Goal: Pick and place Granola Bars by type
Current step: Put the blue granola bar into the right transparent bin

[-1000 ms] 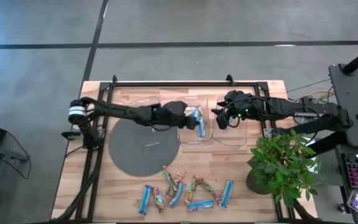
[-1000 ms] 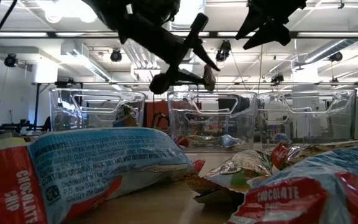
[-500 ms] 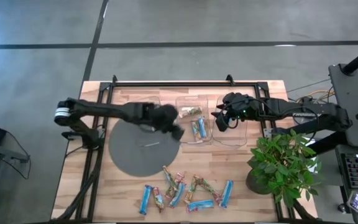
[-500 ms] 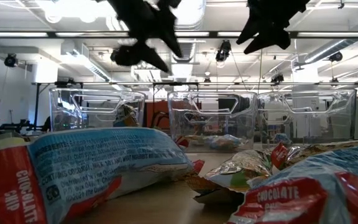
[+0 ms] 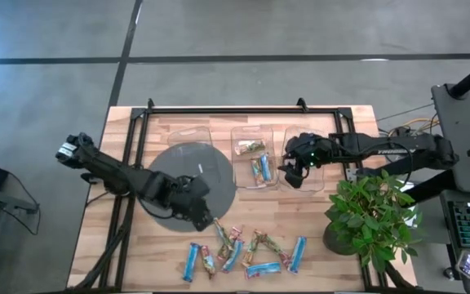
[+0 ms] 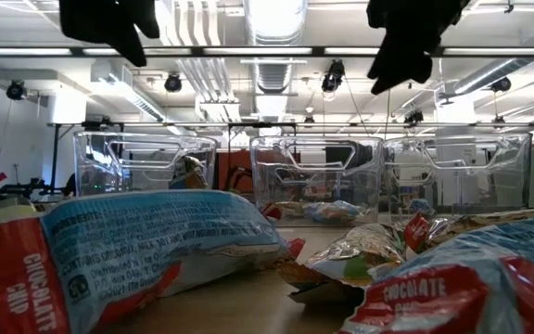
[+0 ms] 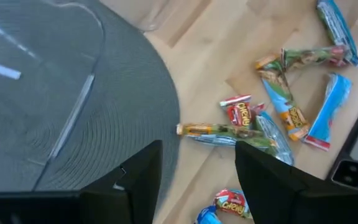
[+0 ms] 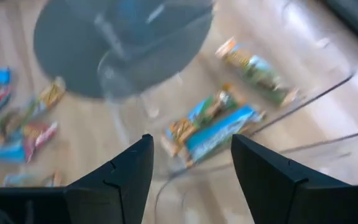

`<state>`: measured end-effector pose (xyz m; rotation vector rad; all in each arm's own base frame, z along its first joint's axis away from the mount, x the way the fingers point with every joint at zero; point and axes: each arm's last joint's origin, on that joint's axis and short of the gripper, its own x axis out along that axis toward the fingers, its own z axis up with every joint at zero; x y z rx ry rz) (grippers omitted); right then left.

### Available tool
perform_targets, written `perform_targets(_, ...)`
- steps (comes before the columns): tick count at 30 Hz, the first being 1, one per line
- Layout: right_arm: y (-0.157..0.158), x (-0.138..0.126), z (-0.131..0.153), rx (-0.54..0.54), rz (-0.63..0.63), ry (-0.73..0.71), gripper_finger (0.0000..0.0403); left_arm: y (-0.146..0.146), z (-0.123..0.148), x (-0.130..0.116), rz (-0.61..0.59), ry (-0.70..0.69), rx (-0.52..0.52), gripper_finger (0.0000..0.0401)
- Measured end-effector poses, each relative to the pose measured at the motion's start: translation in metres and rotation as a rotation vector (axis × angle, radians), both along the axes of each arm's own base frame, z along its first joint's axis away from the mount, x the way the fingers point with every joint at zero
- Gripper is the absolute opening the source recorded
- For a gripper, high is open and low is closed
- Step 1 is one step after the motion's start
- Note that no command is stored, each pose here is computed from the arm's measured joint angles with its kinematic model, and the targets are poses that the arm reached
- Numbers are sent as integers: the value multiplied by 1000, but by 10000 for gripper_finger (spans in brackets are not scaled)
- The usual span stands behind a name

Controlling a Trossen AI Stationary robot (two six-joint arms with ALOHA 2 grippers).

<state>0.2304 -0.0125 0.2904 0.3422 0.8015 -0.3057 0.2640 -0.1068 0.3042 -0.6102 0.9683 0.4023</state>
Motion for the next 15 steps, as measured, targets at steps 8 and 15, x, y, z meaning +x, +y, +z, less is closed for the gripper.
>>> perform_targets(8,10,4,-12,262,199,90,206,-12,0,-6,69,-18,-17,183)
perform_targets(15,36,0,-14,483,448,148,206,-12,0,-6,73,-24,-2,183)
